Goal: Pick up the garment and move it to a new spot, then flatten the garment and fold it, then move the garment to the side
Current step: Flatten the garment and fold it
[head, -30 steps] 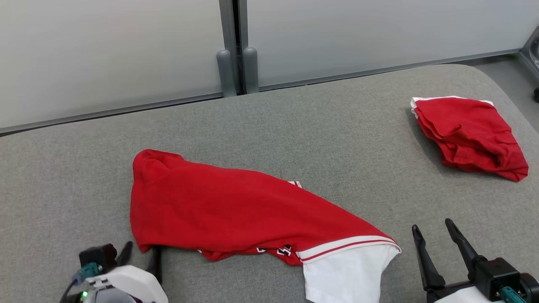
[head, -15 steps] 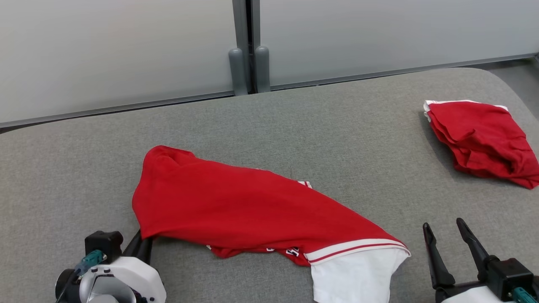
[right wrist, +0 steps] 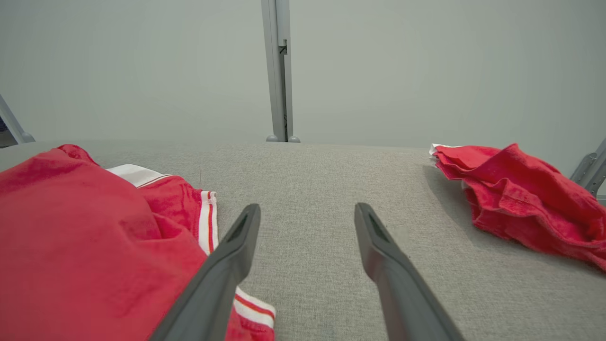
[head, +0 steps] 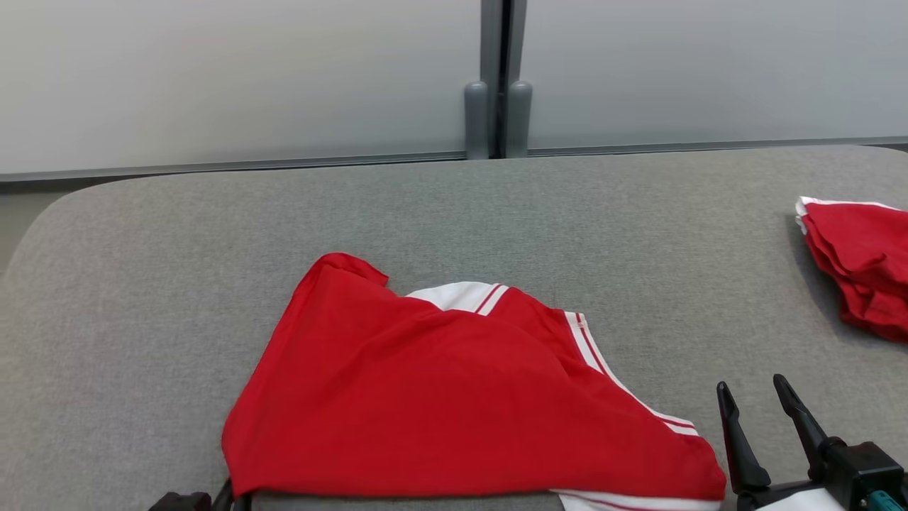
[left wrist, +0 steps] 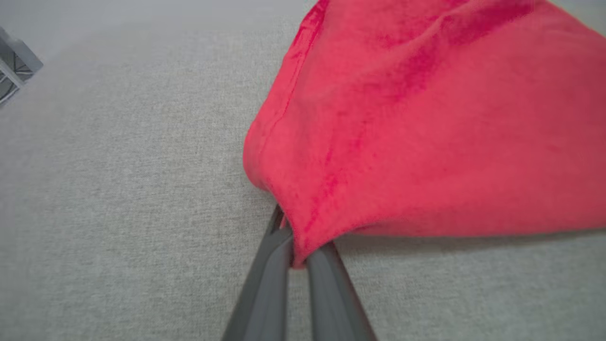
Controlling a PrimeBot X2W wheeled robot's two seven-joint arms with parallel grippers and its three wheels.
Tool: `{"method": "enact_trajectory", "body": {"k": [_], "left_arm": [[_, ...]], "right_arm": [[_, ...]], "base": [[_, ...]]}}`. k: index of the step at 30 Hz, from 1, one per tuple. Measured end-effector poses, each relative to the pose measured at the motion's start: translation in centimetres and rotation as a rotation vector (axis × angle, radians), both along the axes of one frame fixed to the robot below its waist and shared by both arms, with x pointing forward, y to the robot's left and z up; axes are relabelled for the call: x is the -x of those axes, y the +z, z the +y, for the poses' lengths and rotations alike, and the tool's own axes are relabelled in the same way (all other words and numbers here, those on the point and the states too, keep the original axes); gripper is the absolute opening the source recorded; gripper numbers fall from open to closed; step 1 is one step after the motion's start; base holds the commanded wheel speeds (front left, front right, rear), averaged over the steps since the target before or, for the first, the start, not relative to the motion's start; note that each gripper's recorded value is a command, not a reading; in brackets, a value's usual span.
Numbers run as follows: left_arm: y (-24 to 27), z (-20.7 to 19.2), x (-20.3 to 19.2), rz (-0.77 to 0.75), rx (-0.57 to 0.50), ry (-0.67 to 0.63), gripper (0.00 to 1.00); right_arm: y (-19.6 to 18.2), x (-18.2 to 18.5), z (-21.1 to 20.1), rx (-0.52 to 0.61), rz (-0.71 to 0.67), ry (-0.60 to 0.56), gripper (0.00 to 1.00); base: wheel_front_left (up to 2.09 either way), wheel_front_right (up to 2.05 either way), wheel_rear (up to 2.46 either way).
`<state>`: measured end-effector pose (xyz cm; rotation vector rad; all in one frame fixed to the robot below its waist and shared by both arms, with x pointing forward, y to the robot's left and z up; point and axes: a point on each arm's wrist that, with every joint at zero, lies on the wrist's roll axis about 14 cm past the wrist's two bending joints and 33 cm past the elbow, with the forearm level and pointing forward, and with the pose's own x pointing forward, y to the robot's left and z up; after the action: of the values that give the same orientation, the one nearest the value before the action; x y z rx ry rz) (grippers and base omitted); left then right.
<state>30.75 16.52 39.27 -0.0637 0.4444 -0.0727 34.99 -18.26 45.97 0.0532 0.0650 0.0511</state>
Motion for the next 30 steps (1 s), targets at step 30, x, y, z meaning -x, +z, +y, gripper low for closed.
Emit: {"method": "enact_trajectory", "body": {"k": [30], "left_arm": [[6.9,4.3,-1.9,-0.344,0.037,0.242,1.00]], "right_arm": [[2.3,0.0,-1.7,0.037,-0.071,-0.043,1.00]], "base": [[0.00,0.00,0.00]]}}
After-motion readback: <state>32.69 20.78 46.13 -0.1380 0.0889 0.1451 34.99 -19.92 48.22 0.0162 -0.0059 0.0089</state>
